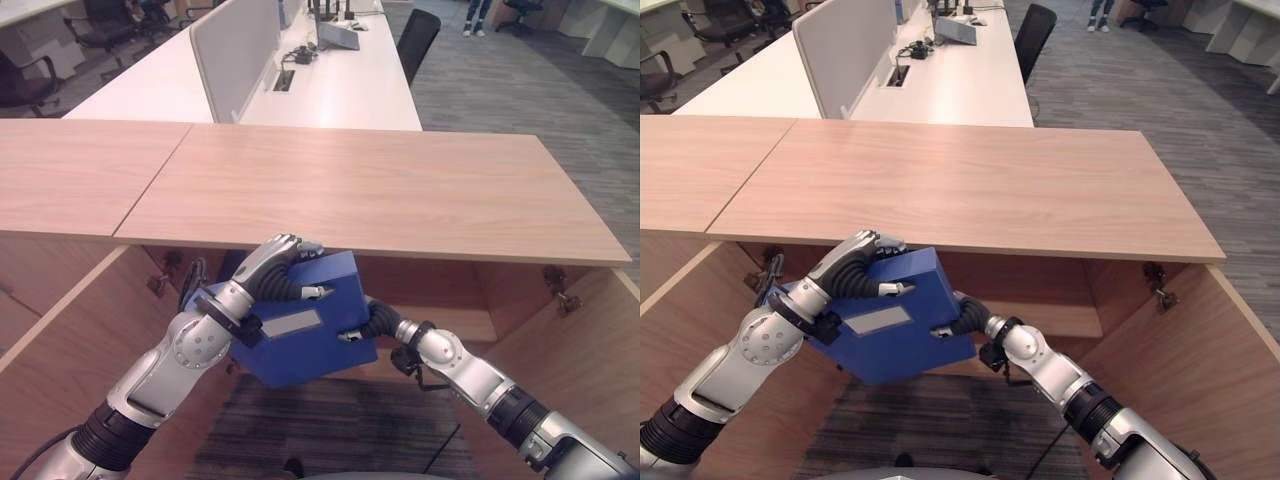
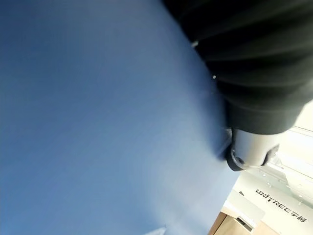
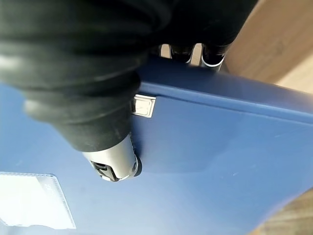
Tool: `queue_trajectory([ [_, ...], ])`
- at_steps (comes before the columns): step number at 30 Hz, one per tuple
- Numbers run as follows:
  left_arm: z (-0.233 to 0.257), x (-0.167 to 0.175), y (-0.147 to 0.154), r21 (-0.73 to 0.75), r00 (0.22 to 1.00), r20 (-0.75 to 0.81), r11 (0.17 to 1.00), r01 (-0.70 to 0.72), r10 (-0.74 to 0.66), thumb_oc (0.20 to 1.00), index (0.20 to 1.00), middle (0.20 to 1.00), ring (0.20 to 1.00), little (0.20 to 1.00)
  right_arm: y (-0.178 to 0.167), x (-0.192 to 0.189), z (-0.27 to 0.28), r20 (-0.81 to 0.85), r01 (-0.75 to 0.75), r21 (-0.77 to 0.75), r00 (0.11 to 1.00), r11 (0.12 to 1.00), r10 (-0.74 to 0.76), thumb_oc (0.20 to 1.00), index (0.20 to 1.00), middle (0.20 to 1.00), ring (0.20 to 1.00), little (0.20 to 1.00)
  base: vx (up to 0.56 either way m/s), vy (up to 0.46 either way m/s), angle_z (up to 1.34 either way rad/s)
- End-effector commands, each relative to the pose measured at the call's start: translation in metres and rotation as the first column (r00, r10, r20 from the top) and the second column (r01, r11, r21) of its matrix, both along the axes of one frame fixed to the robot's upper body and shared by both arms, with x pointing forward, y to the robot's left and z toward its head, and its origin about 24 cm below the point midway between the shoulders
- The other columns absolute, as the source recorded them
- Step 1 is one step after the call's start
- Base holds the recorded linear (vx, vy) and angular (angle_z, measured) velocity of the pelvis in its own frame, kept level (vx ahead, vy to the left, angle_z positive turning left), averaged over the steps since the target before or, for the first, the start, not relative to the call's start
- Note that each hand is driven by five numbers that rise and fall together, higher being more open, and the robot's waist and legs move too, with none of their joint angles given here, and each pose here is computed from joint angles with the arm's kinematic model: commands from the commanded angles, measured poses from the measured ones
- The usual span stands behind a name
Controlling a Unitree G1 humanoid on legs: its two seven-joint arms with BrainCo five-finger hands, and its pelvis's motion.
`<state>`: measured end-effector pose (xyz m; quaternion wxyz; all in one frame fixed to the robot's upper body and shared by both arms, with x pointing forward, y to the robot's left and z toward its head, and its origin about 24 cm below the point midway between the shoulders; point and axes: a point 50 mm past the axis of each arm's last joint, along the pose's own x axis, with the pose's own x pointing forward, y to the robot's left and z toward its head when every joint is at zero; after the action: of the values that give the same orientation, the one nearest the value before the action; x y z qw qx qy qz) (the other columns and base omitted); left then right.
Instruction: Put the empty folder in the office cabinet
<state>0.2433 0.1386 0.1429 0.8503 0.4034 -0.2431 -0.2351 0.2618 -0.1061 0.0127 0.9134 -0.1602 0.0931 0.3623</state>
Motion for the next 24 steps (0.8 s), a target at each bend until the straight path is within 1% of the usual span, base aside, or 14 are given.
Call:
queue_trajectory([
  [1,0.047,-0.013,-0.052,-0.323,0.946,0.171,0.892,0.317,-0.275,0.238,0.238,0.238,0.238,0.238,0.069,-0.006,0.038,-0.102,-0.051,0.542,0.987,0.839,0.126,0.2,0.2,0.2,0.2,0.2,0.0,0.0,0.0],
  [2,0.044,-0.011,-0.051,-0.338,0.952,0.146,0.89,0.305,-0.27,0.47,0.47,0.47,0.47,0.47,0.07,-0.005,0.038,-0.117,-0.036,0.559,0.986,0.828,0.122,0.2,0.2,0.2,0.2,0.2,0.0,0.0,0.0],
  [4,0.034,-0.008,-0.047,-0.371,0.962,0.072,0.888,0.271,-0.264,0.586,0.586,0.586,0.586,0.586,0.07,-0.008,0.035,-0.154,-0.012,0.586,0.98,0.81,0.126,0.2,0.2,0.2,0.2,0.2,0.0,0.0,0.0],
  [5,0.029,-0.007,-0.045,-0.381,0.966,0.041,0.89,0.252,-0.256,0.912,0.912,0.912,0.912,0.912,0.07,-0.009,0.031,-0.173,0.003,0.591,0.977,0.807,0.123,0.2,0.2,0.2,0.2,0.2,0.0,0.0,0.0],
  [6,0.022,-0.006,-0.042,-0.392,0.969,0.002,0.891,0.227,-0.246,1.0,1.0,1.0,1.0,1.0,0.069,-0.011,0.028,-0.189,0.013,0.588,0.974,0.809,0.121,0.2,0.2,0.2,0.2,0.2,0.0,0.0,0.0],
  [9,-0.005,-0.004,-0.027,-0.398,0.973,-0.143,0.911,0.111,-0.181,1.0,1.0,1.0,1.0,1.0,0.059,-0.018,0.011,-0.26,0.084,0.565,0.962,0.821,0.081,0.2,0.2,0.2,0.2,0.2,0.0,0.0,0.0],
  [13,-0.023,-0.005,-0.013,-0.347,0.969,-0.218,0.937,0.035,-0.117,1.0,1.0,1.0,1.0,1.0,0.049,-0.024,0.0,-0.307,0.137,0.556,0.951,0.819,0.049,0.2,0.2,0.2,0.2,0.2,0.0,0.0,0.0],
  [14,-0.028,-0.005,-0.009,-0.318,0.967,-0.236,0.948,0.012,-0.092,1.0,1.0,1.0,1.0,1.0,0.046,-0.024,-0.004,-0.316,0.155,0.546,0.948,0.823,0.031,0.2,0.2,0.2,0.2,0.2,0.0,0.0,0.0],
  [15,-0.037,-0.007,0.002,-0.247,0.965,-0.261,0.969,-0.027,-0.04,1.0,1.0,1.0,1.0,1.0,0.039,-0.032,-0.013,-0.341,0.173,0.519,0.94,0.837,0.017,0.2,0.2,0.2,0.2,0.2,0.0,0.0,0.0],
  [17,-0.042,-0.009,0.007,-0.223,0.96,-0.278,0.974,-0.045,-0.019,1.0,1.0,1.0,1.0,1.0,0.037,-0.034,-0.016,-0.351,0.182,0.509,0.936,0.841,0.009,0.2,0.2,0.2,0.2,0.2,0.0,0.0,0.0],
  [20,-0.055,-0.013,0.022,-0.158,0.946,-0.317,0.981,-0.116,0.06,1.0,1.0,1.0,1.0,1.0,0.03,-0.038,-0.023,-0.365,0.207,0.479,0.931,0.853,-0.021,0.2,0.2,0.2,0.2,0.2,0.0,0.0,0.0],
  [21,-0.063,-0.015,0.031,-0.092,0.938,-0.327,0.984,-0.151,0.113,1.0,1.0,1.0,1.0,1.0,0.026,-0.038,-0.028,-0.376,0.23,0.456,0.925,0.86,-0.048,0.2,0.2,0.2,0.2,0.2,0.0,0.0,0.0],
  [22,-0.063,-0.015,0.032,-0.09,0.938,-0.327,0.984,-0.152,0.114,1.0,1.0,1.0,1.0,1.0,0.026,-0.039,-0.028,-0.377,0.23,0.456,0.925,0.86,-0.047,0.2,0.2,0.2,0.2,0.2,0.0,0.0,0.0],
  [24,-0.081,-0.019,0.047,0.049,0.912,-0.354,0.977,-0.205,0.209,1.0,1.0,1.0,1.0,1.0,0.021,-0.038,-0.035,-0.386,0.249,0.408,0.919,0.878,-0.081,0.2,0.2,0.2,0.2,0.2,0.0,0.0,0.0],
])
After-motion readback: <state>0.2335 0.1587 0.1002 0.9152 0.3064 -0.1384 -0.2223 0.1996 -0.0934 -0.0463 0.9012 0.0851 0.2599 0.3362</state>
